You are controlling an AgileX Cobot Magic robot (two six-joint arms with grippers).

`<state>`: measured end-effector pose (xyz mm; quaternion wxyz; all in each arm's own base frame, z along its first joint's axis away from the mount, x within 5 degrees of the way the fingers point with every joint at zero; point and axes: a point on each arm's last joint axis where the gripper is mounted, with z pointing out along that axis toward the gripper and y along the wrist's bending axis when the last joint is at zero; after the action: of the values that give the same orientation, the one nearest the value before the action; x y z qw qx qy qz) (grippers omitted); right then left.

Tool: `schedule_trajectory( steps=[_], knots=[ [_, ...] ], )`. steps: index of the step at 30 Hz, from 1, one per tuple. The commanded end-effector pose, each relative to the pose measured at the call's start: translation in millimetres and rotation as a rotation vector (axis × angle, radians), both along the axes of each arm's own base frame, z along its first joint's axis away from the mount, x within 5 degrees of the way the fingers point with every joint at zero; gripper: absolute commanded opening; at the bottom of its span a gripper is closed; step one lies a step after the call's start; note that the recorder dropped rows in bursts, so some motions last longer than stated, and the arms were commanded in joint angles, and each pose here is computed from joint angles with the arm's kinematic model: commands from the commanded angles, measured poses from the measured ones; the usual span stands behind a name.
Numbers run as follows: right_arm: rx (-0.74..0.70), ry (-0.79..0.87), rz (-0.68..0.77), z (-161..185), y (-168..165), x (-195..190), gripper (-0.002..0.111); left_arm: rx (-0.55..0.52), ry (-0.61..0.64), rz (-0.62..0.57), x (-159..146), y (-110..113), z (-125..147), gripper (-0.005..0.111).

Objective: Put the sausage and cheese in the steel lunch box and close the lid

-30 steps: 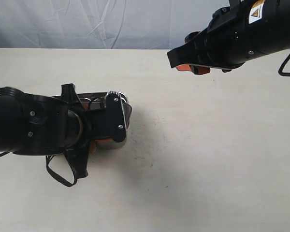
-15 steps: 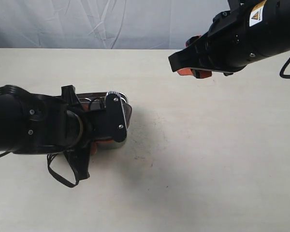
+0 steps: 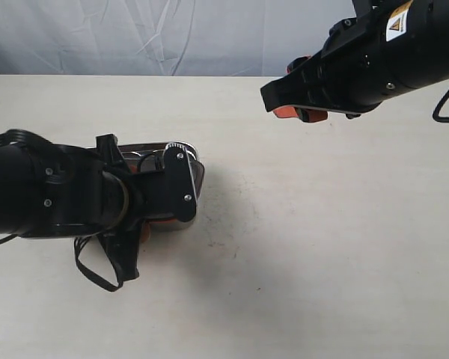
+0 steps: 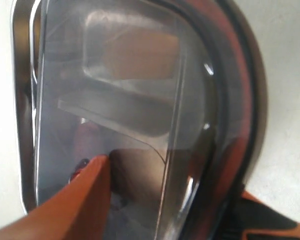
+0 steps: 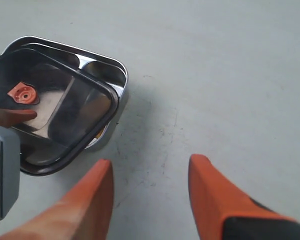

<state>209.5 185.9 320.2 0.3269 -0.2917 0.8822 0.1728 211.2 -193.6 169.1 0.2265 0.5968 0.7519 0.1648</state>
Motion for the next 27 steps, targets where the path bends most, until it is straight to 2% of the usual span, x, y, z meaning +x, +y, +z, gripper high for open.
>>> schedule_trajectory(
  steps=[1, 15, 22, 27],
  knots=[
    [0.008, 0.001, -0.007, 0.8, -1.9, -0.5, 0.046, -0.049, 0.057, 0.053, -5.1, -1.0, -7.0, 0.047],
    [0.001, 0.017, -0.006, -0.2, -2.3, -1.5, 0.046, -0.087, 0.053, 0.028, -4.8, -5.2, -6.5, 0.047],
    [0.008, 0.022, -0.007, -0.1, -1.9, -1.8, 0.046, -0.091, 0.05, 0.077, 5.4, 5.6, -6.4, 0.047],
    [0.01, 0.025, -0.007, -0.1, -1.8, -2.0, 0.046, -0.153, 0.069, 0.09, 4.1, 1.2, -6.8, 0.047]
  ],
)
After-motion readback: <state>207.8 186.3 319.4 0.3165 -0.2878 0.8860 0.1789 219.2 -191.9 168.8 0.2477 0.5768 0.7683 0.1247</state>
